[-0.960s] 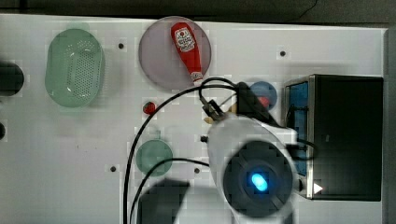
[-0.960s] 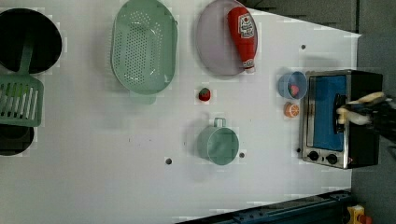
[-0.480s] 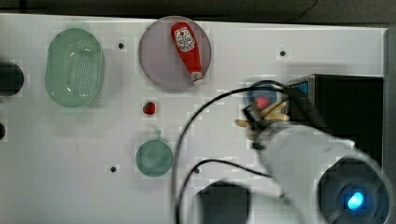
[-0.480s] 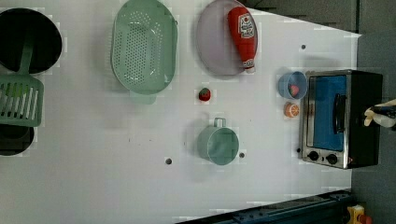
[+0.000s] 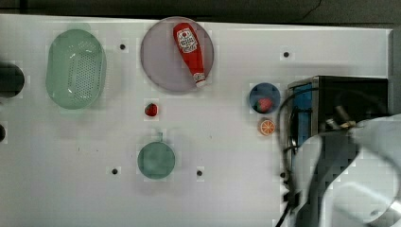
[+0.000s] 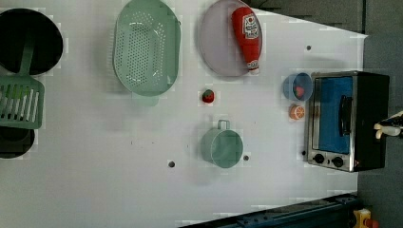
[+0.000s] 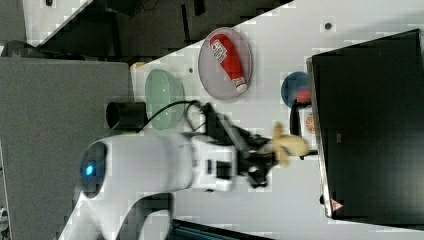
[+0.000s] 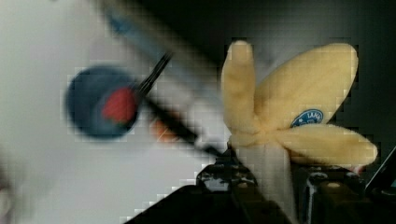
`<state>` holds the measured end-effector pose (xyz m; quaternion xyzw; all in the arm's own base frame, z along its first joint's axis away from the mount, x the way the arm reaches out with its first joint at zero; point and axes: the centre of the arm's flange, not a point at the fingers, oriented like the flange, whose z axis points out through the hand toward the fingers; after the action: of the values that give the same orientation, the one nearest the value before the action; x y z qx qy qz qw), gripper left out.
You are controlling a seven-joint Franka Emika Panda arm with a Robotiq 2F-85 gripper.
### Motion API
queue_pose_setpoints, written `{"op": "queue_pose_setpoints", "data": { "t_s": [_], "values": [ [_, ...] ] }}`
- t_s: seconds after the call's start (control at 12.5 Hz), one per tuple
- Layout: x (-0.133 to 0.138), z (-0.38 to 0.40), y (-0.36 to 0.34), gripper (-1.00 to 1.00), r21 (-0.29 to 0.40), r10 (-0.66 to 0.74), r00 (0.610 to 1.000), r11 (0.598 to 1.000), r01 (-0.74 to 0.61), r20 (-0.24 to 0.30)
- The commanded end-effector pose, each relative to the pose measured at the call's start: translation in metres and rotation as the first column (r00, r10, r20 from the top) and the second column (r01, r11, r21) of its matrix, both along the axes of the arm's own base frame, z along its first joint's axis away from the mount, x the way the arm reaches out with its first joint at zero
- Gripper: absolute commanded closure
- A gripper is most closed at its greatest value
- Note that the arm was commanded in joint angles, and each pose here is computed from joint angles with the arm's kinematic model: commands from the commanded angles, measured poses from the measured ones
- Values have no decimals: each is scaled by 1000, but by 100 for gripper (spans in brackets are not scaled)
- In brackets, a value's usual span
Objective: Pick banana from table and place on oven.
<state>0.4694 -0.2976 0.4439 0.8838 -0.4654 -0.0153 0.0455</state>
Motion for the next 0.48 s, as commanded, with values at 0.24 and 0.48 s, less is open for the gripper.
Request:
{"op": "queue_pose_setpoints", "data": {
  "t_s": [0.24,0.48],
  "values": [
    [24,10,-52,48,-60,288,958,956,-288,-14],
    [22,-25,-69,48,8,201,979,980,-201,21]
  ]
}}
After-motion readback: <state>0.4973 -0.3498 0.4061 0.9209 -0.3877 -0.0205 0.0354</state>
